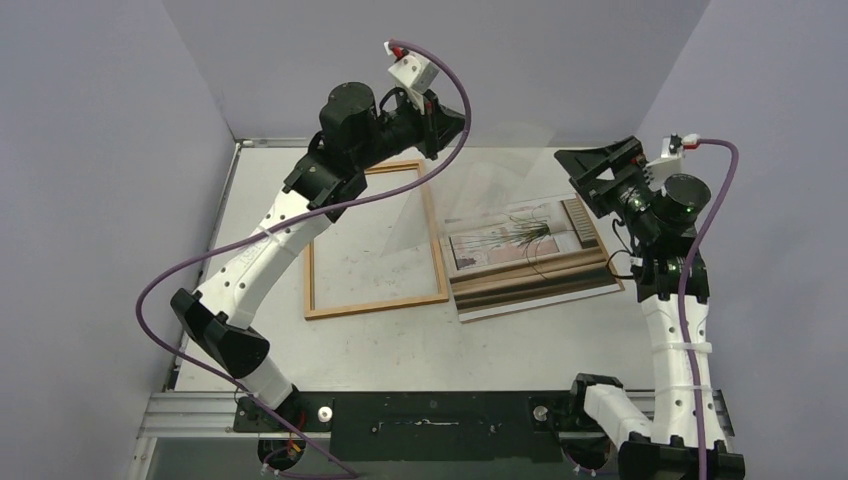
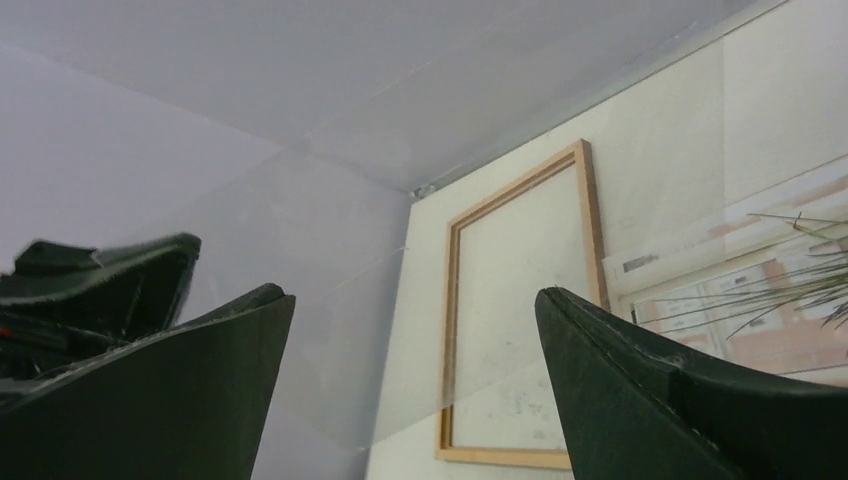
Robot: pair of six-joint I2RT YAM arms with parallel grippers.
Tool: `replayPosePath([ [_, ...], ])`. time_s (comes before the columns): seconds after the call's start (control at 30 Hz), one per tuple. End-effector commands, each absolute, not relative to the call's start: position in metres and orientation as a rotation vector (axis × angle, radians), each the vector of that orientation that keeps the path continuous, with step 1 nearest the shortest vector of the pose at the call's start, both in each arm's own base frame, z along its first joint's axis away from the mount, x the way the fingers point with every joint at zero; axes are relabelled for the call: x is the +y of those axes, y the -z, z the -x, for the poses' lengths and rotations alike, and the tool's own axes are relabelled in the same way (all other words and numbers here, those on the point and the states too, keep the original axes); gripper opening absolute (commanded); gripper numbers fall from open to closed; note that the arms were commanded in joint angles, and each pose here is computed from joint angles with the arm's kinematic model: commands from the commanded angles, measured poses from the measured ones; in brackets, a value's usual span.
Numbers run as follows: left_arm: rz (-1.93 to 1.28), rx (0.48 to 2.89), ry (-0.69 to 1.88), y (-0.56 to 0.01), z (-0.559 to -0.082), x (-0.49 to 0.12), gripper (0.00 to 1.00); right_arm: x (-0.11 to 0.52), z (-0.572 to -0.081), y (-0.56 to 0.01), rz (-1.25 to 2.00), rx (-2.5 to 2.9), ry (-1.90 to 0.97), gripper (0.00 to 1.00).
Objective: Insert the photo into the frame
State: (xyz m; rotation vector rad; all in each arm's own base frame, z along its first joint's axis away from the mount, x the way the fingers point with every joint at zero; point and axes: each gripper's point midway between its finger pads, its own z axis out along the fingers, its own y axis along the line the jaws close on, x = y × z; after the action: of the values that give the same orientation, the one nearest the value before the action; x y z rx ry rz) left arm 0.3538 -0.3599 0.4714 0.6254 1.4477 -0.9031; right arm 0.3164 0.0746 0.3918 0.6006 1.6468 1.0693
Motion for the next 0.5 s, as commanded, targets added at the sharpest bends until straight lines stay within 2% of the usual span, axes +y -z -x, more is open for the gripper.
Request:
replayPosePath([
  [0.0, -0.76, 1.288, 0.944, -0.52, -0.311, -0.346, 0.0, 0.102, -0.316, -0.441, -0.078, 1.548, -0.921, 0.95],
  [0.23, -0.954, 1.272, 0.965, -0.516, -0.274, -0.336, 0.0, 0.162, -0.317, -0.466, 0.556, 1.478, -0.735, 0.96],
  [0.47, -1.03, 1.28, 0.964, -0.513, -0.253, -0.318, 0.0, 0.208, -0.274, -0.441, 1.04, 1.441, -0.843, 0.95],
])
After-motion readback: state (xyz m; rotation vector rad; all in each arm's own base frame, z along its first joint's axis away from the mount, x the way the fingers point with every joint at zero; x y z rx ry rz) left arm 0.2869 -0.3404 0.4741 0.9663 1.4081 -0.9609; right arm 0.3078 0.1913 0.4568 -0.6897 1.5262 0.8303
